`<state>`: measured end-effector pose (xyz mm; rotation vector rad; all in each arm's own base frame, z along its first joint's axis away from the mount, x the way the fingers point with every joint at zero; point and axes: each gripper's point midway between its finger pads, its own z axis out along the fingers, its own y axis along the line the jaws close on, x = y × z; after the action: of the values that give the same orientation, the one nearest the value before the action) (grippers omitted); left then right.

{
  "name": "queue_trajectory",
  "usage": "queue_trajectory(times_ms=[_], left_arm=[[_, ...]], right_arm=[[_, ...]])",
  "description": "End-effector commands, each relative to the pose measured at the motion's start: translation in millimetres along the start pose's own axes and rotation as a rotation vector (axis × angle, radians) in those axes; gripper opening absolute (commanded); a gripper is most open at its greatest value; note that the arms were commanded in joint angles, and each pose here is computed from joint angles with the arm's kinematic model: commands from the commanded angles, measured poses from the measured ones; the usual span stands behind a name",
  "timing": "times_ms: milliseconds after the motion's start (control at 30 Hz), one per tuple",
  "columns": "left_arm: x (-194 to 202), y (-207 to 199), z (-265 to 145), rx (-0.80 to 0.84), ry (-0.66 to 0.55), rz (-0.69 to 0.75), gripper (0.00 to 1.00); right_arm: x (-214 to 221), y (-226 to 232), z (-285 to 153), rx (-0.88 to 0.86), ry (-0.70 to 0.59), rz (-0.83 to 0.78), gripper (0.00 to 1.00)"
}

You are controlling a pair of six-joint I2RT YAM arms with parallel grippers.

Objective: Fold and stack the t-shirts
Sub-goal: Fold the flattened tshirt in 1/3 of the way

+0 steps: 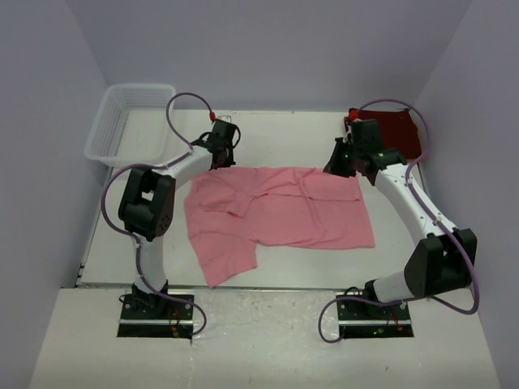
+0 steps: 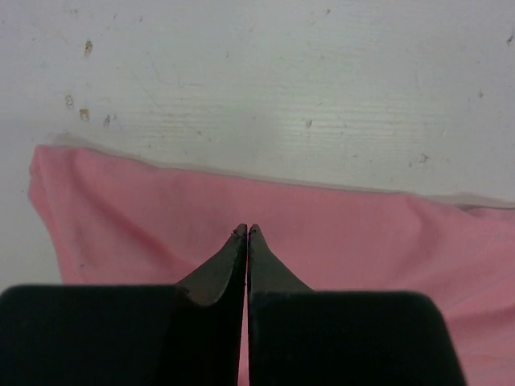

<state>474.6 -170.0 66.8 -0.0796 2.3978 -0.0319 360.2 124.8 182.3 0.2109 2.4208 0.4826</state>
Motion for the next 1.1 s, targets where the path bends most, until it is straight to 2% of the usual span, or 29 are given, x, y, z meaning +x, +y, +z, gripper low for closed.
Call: queue_trajectory(times_ms=[0,300,700,1067], left_arm=[[-13,17,-21,-0.067,-0.032,-0.054,0.00],[13,50,-13,-0.207,0.051,-0.062,0.00],[28,80,-2,-0.261,0.099,-0.096,0.00],[69,109,23,-0.305,0.220,-0.141,0.00]], right_arm=[[-11,13,-8,-0.041,-0.028,-0.033,0.00],[-8,17,-10,-0.053,-0.024,-0.044,0.00],[-9,16,-10,-0.042,-0.026,-0.046,0.00],[-8,16,-10,-0.045,-0.028,-0.045,0.00]])
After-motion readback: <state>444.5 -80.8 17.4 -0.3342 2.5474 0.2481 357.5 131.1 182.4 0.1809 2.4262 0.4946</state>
